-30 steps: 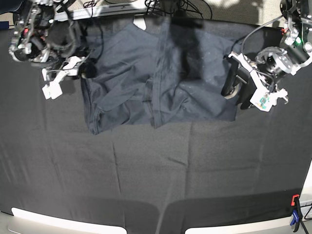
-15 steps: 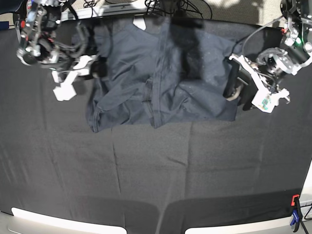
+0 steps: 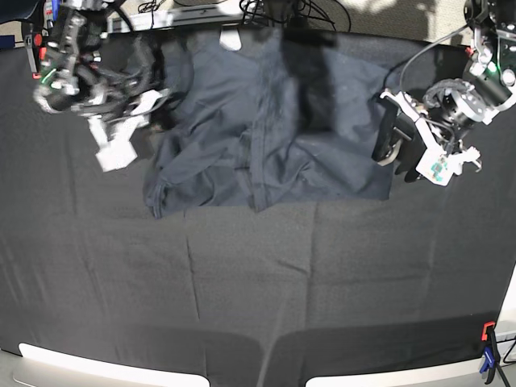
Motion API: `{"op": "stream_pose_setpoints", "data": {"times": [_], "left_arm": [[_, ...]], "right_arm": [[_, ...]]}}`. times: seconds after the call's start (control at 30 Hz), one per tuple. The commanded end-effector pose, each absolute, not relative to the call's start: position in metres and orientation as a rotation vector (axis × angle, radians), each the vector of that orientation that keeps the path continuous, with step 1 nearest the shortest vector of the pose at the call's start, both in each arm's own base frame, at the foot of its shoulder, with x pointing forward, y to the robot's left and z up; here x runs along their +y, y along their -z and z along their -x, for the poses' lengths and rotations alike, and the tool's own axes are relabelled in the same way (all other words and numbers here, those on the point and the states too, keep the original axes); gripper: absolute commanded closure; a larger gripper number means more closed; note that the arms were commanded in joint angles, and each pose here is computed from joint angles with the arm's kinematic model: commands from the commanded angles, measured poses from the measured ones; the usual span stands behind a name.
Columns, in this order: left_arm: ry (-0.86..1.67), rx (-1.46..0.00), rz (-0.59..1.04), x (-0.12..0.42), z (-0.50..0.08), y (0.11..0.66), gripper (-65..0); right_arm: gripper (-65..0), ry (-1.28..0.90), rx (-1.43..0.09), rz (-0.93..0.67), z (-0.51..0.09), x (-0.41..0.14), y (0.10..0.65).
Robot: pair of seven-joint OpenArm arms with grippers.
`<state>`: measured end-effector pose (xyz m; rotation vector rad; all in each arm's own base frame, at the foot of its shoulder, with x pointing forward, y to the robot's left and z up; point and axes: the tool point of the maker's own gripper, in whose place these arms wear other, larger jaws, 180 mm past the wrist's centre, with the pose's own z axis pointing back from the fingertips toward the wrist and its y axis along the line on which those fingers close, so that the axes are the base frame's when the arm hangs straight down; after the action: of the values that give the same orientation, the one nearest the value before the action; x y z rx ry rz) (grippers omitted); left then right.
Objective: Layout the t-shirt on the table in an organized manner, then fold the t-shirt properly
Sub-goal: 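Move both grippers to the folded shirt's edge and grasp it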
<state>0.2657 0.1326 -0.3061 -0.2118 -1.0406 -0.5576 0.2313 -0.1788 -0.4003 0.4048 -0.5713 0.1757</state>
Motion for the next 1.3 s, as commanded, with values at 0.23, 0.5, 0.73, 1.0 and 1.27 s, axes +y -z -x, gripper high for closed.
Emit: {"op": "stream_pose_setpoints", "data": {"times": [0.23,0.5,0.73,1.0,1.27], "left_arm": [[0.561,-1.084,0.211,0.133,-0.271,0.294,-29.0],[0.561,-1.056,0.058,0.157,-0.276,0.301,-29.0],[0.438,-1.103,-0.099,0.222,-0.286,0.276,-29.0],[0.189,-1.248,-0.159,0.298,-0.280,0.222,-29.0],[0.132,-1.270,-0.180,0.316,-0.275,0.211,-29.0]], "right_arm": [[0.0,-0.270,-0.775,-0.404,-0.254,-0.165,0.329],[0.0,-0.447,-0.843,-0.684,-0.244,-0.031,0.292],[0.0,-0.574,-0.857,-0.747,-0.234,0.068,0.281],[0.0,-0.672,-0.882,-0.789,-0.218,0.134,0.280],[0.0,-0.788,-0.832,-0.895,-0.203,0.188,0.294]]}}
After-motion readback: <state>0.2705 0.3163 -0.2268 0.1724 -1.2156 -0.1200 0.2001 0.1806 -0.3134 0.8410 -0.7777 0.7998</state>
